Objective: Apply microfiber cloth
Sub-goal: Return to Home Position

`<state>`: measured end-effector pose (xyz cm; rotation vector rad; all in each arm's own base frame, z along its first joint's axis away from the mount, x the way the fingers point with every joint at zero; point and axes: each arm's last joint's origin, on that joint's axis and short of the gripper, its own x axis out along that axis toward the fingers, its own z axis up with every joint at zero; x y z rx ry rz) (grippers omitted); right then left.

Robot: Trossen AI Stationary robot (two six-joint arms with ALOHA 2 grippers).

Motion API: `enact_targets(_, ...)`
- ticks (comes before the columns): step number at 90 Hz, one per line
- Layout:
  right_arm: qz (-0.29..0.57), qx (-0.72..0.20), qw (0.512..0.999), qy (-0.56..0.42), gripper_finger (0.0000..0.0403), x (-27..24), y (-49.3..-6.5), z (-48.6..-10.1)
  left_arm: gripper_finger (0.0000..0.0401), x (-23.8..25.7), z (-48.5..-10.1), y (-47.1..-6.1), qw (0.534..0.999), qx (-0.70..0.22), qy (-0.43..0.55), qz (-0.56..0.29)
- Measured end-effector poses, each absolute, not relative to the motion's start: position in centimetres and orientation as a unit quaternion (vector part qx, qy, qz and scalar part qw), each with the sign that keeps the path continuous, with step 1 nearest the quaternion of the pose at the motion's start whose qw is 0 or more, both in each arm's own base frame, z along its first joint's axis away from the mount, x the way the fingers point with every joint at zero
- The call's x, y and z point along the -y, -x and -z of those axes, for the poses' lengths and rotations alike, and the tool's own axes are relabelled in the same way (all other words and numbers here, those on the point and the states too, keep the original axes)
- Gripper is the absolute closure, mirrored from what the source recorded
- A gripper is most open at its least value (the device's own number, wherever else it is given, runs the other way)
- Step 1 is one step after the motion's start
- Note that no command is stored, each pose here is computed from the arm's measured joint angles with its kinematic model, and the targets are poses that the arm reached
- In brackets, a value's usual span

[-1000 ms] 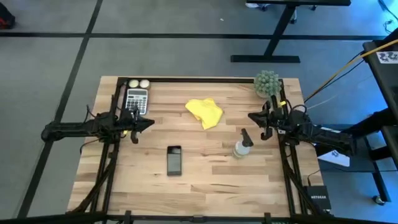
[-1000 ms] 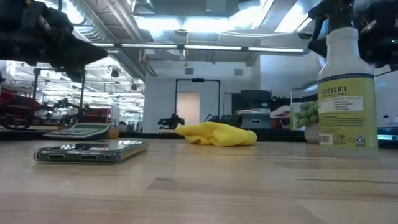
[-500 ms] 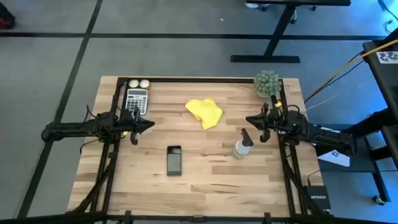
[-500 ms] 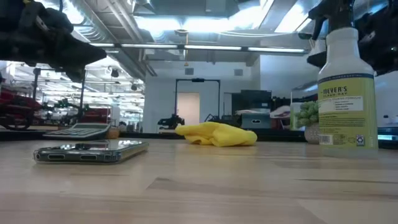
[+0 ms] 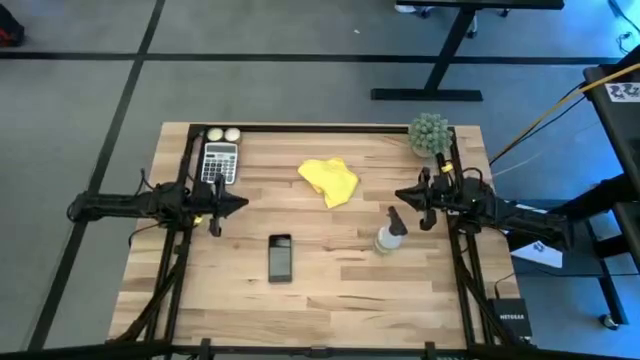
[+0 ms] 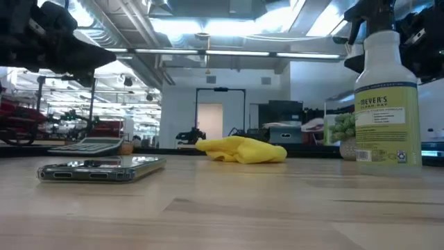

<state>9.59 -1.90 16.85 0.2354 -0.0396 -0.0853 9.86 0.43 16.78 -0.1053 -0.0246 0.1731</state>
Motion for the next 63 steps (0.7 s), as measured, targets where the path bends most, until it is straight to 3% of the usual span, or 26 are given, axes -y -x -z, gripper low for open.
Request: enact_targets(63,0.044,0.019,0.994,-0.096,0.0398,1.91,-9.59,-16.85,0.0397,-0.71,-16.79,-9.84,0.992,0.015,0.065,-0.103)
